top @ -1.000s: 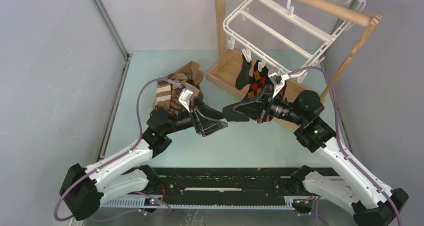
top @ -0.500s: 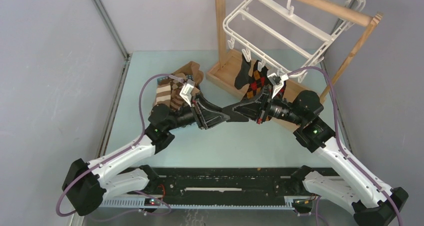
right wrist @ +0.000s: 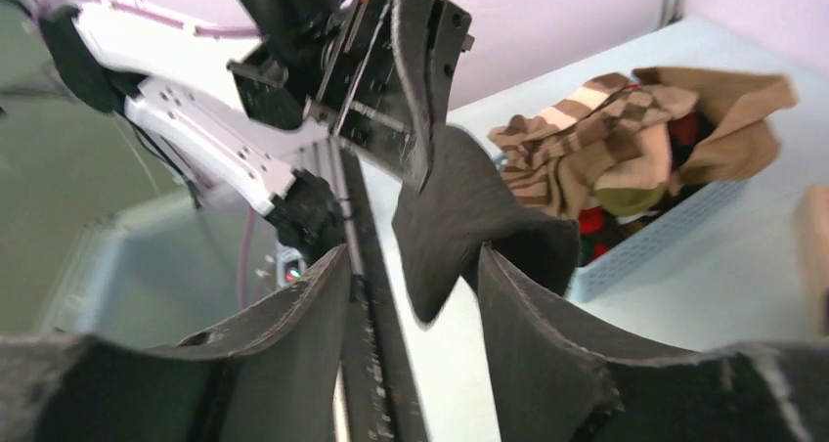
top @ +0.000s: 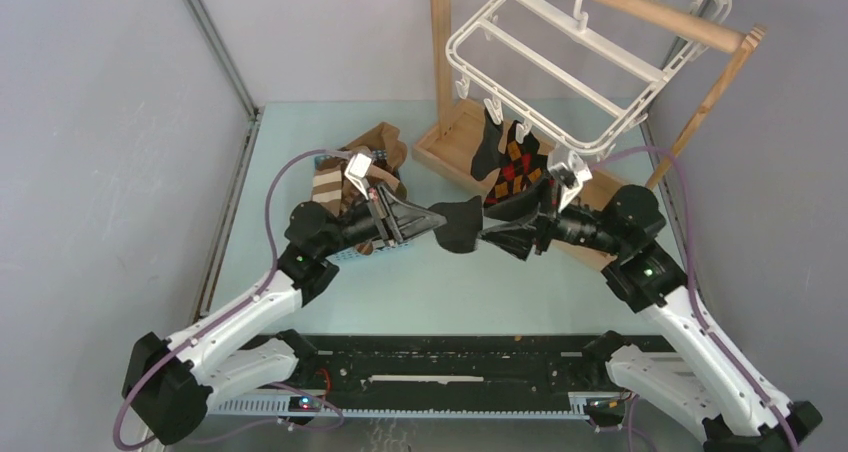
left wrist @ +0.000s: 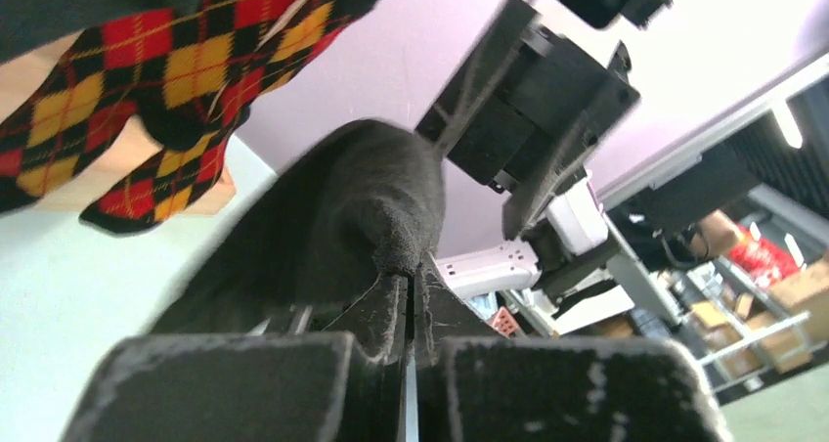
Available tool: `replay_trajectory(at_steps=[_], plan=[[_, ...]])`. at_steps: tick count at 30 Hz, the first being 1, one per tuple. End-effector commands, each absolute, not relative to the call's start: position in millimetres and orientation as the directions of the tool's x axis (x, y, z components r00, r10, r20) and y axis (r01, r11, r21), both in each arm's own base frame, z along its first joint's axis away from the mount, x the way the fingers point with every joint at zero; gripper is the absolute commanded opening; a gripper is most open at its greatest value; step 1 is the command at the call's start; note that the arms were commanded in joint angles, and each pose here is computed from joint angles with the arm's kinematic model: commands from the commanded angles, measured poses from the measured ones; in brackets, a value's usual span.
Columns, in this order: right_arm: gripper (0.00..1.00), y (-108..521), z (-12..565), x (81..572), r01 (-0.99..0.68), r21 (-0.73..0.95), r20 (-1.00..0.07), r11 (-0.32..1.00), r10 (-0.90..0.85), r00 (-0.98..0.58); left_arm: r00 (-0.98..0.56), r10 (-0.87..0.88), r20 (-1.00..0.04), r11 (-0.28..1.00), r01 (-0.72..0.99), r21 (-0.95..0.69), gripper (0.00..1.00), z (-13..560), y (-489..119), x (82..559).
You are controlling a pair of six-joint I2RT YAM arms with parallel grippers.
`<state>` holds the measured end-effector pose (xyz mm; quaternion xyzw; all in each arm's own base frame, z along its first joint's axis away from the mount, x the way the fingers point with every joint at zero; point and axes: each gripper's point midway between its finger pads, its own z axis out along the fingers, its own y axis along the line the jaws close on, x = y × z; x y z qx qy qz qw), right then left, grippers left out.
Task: Clip the socks to the hanger
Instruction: Pick up the sock from the bin.
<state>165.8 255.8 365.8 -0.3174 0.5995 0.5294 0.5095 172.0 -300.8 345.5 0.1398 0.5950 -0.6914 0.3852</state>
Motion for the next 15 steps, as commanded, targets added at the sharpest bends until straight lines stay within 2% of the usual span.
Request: replay_trajectory(at_steps=[1, 4, 7, 9, 11, 15], plan=[[0.65, 236, 353, 131, -0.991, -0.040, -0.999, 0.128, 0.012, 0.042, -0.812, -0.368, -0.452, 0.048, 0.469, -0.882, 0.00, 336, -284, 177], [0.73, 226, 339, 111, -0.938, -0.347, -0.937, 0.023, -0.058, 0.345, -0.908, -0.324, -0.267, 0.053, 0.264, -0.963, 0.00, 322, -283, 175], [0.78, 221, 330, 104, -0.745, -0.663, -0.741, -0.067, -0.079, 0.667, -0.963, -0.255, -0.085, 0.010, 0.085, -0.996, 0.00, 319, -288, 167], [0.78, 224, 331, 107, -0.652, -0.753, -0.647, -0.082, -0.083, 0.758, -0.979, -0.201, -0.025, -0.015, 0.029, -0.999, 0.00, 322, -291, 162], [0.76, 232, 338, 113, -0.592, -0.803, -0.587, -0.071, -0.084, 0.806, -0.986, -0.168, -0.010, -0.023, 0.014, -1.000, 0.00, 327, -292, 158], [0.73, 249, 338, 118, -0.521, -0.850, -0.516, -0.075, -0.074, 0.853, -0.992, -0.128, 0.016, -0.031, -0.012, -0.999, 0.00, 333, -293, 152]])
